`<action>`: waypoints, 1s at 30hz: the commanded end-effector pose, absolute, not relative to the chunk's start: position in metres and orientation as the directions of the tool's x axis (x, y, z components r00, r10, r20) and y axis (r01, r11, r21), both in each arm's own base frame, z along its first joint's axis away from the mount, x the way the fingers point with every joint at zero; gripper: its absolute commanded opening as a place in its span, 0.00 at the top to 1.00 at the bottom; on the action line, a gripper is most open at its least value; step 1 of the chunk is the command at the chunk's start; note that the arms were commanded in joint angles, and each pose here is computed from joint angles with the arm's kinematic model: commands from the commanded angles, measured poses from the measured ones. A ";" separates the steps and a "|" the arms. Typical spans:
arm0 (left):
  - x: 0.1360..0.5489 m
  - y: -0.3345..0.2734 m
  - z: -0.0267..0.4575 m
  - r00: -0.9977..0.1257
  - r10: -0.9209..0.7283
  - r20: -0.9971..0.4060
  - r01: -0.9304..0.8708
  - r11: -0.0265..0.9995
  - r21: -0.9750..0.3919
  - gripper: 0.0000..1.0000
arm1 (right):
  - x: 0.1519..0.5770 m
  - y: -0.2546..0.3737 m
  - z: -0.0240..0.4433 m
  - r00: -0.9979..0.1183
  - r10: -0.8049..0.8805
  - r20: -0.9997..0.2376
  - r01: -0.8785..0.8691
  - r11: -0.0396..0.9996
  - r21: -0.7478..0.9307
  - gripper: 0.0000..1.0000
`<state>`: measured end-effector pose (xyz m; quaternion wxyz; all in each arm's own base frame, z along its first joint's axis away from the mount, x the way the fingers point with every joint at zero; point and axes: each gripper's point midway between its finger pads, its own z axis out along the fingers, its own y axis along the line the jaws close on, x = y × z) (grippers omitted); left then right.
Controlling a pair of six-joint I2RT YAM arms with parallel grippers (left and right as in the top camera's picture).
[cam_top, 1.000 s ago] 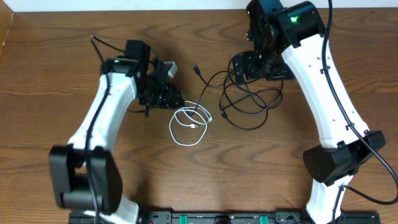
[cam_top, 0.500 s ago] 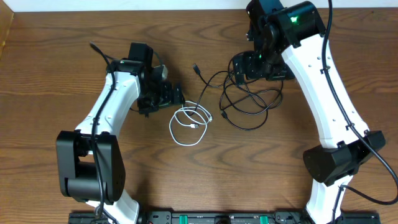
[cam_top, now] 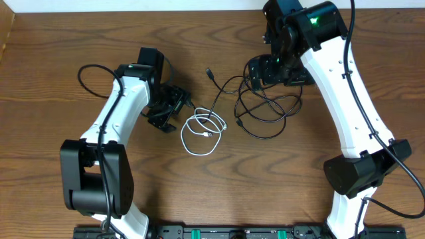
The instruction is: Untangle cables
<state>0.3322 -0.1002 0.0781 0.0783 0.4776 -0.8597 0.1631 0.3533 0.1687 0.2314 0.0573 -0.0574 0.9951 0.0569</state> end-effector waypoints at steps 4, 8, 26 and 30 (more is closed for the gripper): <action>0.319 -0.109 0.069 -0.284 -0.904 0.319 -0.959 0.276 -0.072 0.27 | 0.352 0.169 0.235 -0.987 -0.100 -0.130 -0.114 0.988 0.104 0.01; 0.314 -0.103 0.062 -0.169 -0.941 0.294 -0.985 0.173 -0.013 0.27 | 0.352 0.169 0.235 -0.987 -0.100 -0.130 -0.114 0.988 0.104 0.01; 0.327 -0.107 0.059 -0.094 -0.949 0.300 -0.995 0.084 -0.046 0.38 | 0.350 0.173 0.235 -0.985 -0.112 -0.130 -0.126 0.987 0.104 0.01; 0.324 -0.115 0.057 -0.100 -0.952 0.290 -0.995 0.093 -0.037 0.38 | 0.350 0.173 0.235 -0.985 -0.112 -0.130 -0.126 0.987 0.104 0.01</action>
